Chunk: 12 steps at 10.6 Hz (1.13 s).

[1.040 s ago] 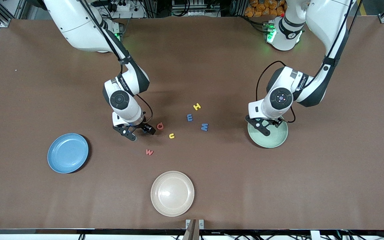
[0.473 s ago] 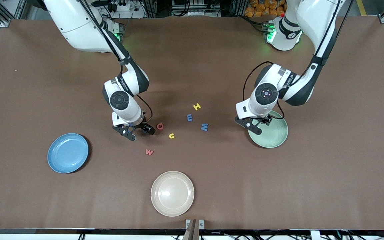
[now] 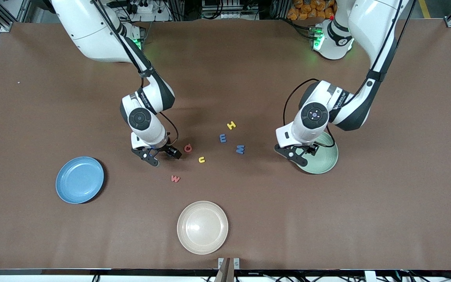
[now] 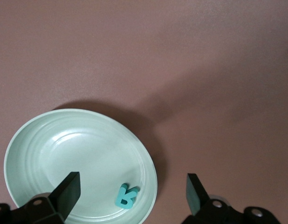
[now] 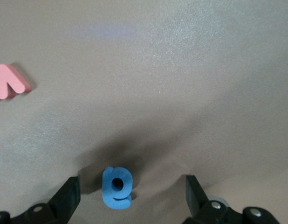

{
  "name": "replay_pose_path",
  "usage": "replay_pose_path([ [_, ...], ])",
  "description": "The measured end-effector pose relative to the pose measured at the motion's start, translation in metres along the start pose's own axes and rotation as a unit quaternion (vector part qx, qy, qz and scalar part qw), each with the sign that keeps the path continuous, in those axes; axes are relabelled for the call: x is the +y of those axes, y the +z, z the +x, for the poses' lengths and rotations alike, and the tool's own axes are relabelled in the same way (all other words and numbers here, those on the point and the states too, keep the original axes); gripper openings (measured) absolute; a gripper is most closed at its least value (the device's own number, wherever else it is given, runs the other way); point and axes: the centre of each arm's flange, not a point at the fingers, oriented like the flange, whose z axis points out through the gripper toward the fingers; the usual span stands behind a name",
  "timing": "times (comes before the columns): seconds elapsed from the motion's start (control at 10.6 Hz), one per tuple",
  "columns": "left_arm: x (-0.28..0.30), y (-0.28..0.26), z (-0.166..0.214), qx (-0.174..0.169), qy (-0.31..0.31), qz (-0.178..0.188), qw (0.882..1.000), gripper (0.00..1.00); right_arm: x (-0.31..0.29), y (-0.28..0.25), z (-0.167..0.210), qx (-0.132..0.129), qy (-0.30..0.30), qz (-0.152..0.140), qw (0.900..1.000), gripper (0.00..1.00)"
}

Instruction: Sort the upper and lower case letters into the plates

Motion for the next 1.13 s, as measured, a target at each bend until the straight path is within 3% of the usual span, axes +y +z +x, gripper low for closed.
replay_pose_path([
  [0.19,0.0,0.005,0.001,-0.004,0.0,-0.001,1.0,1.0,-0.001,0.002,-0.002,-0.001,-0.001,0.0,1.0,1.0],
  [0.38,0.0,0.007,0.003,-0.004,0.0,-0.002,1.0,1.0,-0.007,-0.003,-0.003,0.002,0.001,0.008,1.0,0.76],
  [0.66,-0.001,0.008,0.007,-0.002,-0.001,-0.003,1.0,1.0,-0.01,-0.009,-0.002,0.003,0.007,0.011,1.0,0.31],
  [0.95,-0.003,0.007,0.008,0.0,-0.002,-0.003,1.0,1.0,-0.012,-0.012,0.001,0.006,0.008,0.015,1.0,0.28],
  [1.13,-0.003,0.007,0.008,0.0,-0.003,-0.003,1.0,1.0,-0.023,-0.032,0.02,0.021,0.01,0.035,0.999,0.27],
])
